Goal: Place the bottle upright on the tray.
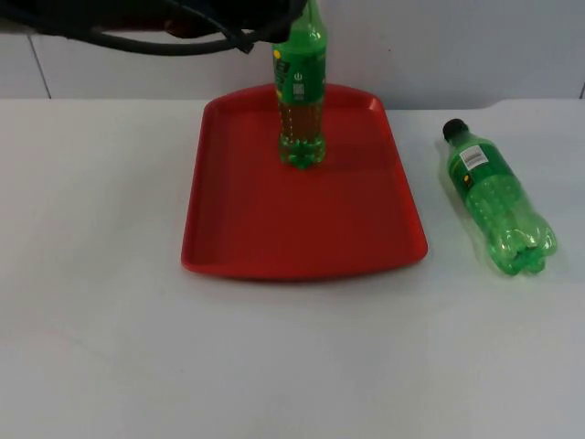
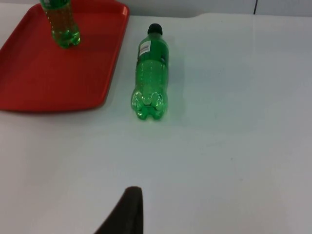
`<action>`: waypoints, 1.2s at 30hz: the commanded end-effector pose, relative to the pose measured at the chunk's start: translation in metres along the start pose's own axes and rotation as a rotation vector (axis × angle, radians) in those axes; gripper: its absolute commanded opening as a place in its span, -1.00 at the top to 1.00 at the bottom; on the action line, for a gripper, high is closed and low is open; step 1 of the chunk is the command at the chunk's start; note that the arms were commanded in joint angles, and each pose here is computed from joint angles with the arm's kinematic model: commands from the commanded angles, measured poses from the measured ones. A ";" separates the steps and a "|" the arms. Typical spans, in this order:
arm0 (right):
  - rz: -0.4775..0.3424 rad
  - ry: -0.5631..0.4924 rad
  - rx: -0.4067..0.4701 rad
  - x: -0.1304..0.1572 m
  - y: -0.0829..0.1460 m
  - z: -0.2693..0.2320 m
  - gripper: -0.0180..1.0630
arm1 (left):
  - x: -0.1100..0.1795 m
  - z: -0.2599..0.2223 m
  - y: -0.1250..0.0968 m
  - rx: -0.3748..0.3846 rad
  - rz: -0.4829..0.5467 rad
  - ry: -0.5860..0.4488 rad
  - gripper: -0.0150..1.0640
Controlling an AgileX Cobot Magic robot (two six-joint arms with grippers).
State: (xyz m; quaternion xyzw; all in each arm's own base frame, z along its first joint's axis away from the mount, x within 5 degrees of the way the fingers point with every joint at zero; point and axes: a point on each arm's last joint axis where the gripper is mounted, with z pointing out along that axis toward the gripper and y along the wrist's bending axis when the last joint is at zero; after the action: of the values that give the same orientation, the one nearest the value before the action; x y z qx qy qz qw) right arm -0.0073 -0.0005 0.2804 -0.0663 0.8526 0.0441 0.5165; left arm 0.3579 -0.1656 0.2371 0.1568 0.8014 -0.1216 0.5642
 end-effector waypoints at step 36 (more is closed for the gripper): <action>-0.015 -0.004 0.005 0.000 0.000 0.000 -0.98 | -0.034 -0.153 -0.004 0.077 0.049 0.209 -0.98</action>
State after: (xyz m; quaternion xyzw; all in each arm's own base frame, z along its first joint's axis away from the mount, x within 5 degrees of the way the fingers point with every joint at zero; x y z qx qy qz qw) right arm -0.0073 -0.0005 0.2804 -0.0663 0.8526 0.0441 0.5165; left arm 0.2412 -0.1179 0.3212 0.2031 0.8478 -0.1224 0.4744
